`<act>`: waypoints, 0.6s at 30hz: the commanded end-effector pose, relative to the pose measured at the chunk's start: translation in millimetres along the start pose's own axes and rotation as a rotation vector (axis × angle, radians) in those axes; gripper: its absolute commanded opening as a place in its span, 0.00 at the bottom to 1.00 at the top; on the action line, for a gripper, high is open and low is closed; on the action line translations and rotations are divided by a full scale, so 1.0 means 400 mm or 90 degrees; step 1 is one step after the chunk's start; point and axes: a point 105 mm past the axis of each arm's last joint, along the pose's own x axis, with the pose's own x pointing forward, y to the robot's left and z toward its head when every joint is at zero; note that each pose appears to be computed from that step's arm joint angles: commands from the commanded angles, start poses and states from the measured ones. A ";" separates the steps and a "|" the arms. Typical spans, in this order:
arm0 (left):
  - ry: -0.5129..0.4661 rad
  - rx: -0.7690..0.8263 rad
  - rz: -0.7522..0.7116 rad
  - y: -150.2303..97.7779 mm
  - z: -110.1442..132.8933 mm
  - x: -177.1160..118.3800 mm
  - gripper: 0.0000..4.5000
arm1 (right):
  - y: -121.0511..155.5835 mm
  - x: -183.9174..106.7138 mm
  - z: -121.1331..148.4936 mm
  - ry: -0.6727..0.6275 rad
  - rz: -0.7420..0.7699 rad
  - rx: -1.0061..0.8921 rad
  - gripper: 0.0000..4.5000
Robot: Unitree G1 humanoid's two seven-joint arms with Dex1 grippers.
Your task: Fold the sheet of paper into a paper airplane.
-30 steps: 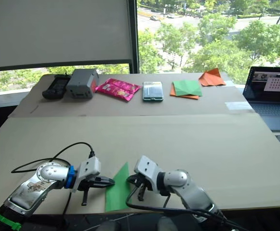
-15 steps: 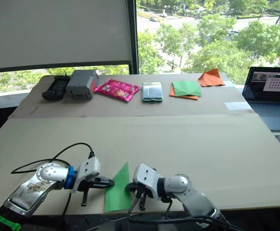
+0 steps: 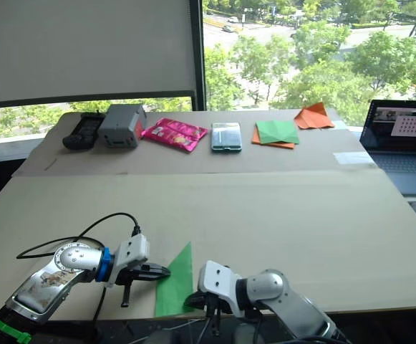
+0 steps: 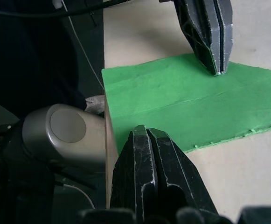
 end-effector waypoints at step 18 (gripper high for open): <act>0.032 -0.030 0.033 0.032 -0.034 -0.002 0.01 | -0.025 -0.121 0.082 -0.093 -0.085 0.053 0.00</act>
